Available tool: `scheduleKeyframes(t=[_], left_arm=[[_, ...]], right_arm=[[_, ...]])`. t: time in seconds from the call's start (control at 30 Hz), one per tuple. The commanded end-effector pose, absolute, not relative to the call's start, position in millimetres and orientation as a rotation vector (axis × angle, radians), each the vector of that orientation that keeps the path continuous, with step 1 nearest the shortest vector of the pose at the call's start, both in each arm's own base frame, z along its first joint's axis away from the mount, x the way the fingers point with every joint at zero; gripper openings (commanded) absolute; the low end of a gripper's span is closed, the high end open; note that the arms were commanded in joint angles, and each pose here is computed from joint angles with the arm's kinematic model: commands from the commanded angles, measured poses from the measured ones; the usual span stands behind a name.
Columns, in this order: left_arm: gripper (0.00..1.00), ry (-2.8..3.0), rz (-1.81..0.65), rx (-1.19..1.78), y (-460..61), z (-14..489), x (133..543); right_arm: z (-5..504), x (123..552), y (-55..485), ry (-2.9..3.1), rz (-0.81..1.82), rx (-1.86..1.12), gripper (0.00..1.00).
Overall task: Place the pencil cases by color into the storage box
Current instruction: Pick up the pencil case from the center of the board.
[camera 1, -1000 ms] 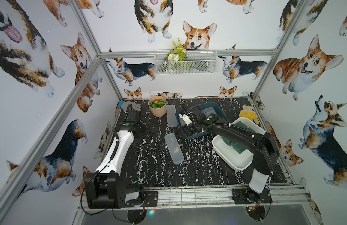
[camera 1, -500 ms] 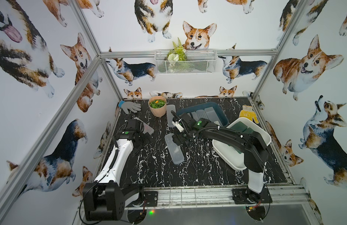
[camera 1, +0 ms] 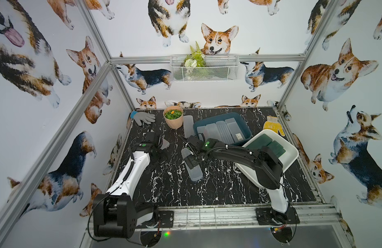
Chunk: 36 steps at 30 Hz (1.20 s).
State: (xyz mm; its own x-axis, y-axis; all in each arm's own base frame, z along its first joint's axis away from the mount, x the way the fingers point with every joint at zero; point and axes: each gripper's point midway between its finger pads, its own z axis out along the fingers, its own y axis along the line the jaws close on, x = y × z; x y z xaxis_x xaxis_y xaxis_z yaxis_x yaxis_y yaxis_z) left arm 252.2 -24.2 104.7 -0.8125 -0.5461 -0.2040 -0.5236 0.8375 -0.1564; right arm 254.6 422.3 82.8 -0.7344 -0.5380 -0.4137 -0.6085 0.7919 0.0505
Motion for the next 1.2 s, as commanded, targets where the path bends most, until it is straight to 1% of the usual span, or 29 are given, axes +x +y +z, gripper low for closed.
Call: scheduleKeyframes(t=[0.0, 0.2, 0.37, 0.43, 0.57, 0.67, 0.83, 0.93, 1.17], left_arm=[[1.00, 2.786, -0.085, -0.814, -19.6, 104.3, 252.5], [1.00, 2.779, -0.111, -0.762, -25.6, 106.5, 265.2], [1.00, 2.754, -0.166, -0.621, -34.3, 114.2, 278.1], [1.00, 2.747, -0.234, -0.551, -43.0, 115.0, 281.9], [1.00, 2.726, -0.455, -0.453, -70.7, 113.1, 288.6], [1.00, 2.705, -0.545, -0.410, -81.6, 112.7, 289.6], [1.00, 2.690, -0.606, -0.349, -90.0, 114.8, 288.6], [0.99, 2.717, -0.638, -0.325, -95.5, 102.8, 279.5], [0.99, 2.729, -0.620, -0.311, -95.4, 100.8, 276.8]], right_arm=[[76.5, 262.5, 418.1, 2.643, 0.207, -0.677, 0.94], [63.4, 260.1, 424.0, 2.691, 0.245, -0.560, 0.94], [56.4, 258.7, 425.7, 2.712, 0.270, -0.509, 0.94], [55.9, 257.7, 426.8, 2.717, 0.280, -0.506, 0.95], [54.6, 256.2, 428.2, 2.723, 0.296, -0.502, 0.95], [52.2, 254.8, 428.6, 2.733, 0.301, -0.498, 0.95], [49.1, 252.7, 430.2, 2.740, 0.314, -0.497, 0.95], [45.8, 252.3, 430.8, 2.748, 0.315, -0.493, 0.95], [34.4, 252.0, 430.9, 2.767, 0.285, -0.490, 0.95]])
